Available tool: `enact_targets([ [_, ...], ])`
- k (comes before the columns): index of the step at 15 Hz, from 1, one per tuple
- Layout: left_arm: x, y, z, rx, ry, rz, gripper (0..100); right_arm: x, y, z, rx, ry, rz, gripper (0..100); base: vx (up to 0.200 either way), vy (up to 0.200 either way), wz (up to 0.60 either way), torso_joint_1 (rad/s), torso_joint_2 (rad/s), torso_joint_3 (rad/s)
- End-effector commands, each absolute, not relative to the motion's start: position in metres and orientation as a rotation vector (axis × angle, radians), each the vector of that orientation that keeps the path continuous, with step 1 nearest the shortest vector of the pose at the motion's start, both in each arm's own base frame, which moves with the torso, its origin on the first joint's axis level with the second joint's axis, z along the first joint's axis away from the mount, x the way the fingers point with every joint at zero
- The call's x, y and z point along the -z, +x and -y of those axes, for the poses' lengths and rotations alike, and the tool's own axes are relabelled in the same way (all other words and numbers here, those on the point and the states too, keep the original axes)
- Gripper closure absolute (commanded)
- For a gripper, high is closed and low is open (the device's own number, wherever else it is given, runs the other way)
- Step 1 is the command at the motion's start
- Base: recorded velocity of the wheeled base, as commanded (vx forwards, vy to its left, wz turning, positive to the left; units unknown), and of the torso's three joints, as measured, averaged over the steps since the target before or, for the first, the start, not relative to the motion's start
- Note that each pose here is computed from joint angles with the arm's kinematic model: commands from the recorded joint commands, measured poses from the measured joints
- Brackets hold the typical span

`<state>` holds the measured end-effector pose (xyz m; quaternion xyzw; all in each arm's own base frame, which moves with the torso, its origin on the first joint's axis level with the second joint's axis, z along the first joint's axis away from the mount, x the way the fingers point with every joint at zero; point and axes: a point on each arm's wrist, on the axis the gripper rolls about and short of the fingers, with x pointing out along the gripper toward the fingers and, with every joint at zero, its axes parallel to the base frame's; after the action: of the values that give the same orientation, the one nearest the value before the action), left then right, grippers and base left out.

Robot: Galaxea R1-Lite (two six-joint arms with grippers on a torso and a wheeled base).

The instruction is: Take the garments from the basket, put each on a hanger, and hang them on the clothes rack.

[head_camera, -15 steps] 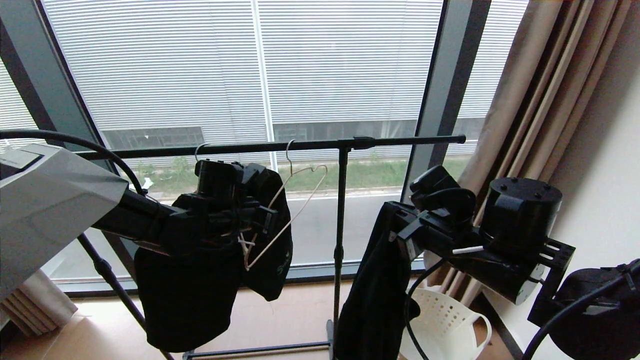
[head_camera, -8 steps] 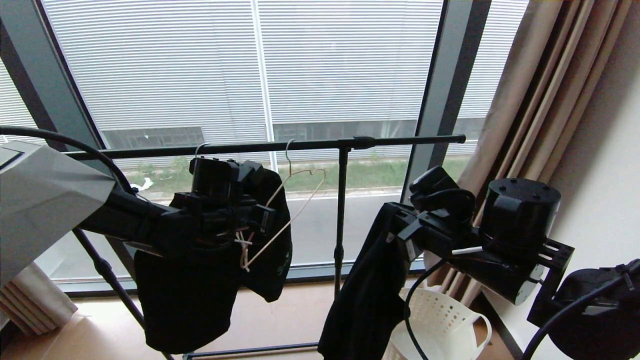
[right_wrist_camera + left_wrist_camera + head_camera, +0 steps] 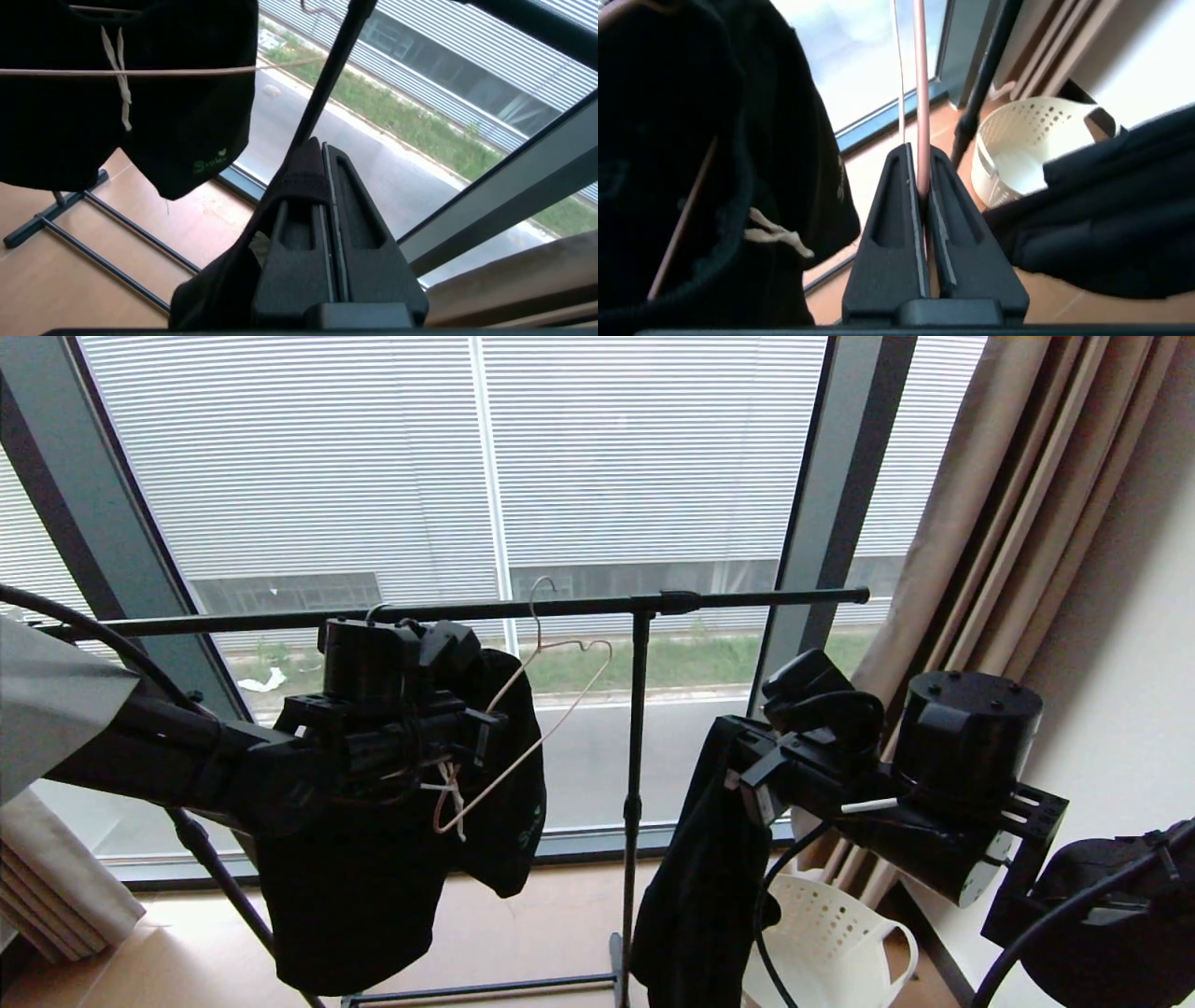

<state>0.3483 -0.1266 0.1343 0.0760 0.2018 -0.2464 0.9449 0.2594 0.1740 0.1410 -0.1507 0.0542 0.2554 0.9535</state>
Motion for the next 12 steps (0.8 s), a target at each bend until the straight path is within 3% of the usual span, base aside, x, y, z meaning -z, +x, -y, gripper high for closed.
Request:
enact_targets([
  [1,-0.138,0.339,0.123,0.503,0.160,-0.412,100,-0.140,0.260,-0.174,-0.520,-0.308,-0.113,100,0.000,0.000,0.00,0.000,0.00,0.000],
  [12,-0.143,0.235,0.085,0.512,0.167,-0.344,100,-0.140,0.278,-0.185,-0.425,-0.354,-0.097,100,0.000,0.000,0.00,0.000,0.00,0.000],
])
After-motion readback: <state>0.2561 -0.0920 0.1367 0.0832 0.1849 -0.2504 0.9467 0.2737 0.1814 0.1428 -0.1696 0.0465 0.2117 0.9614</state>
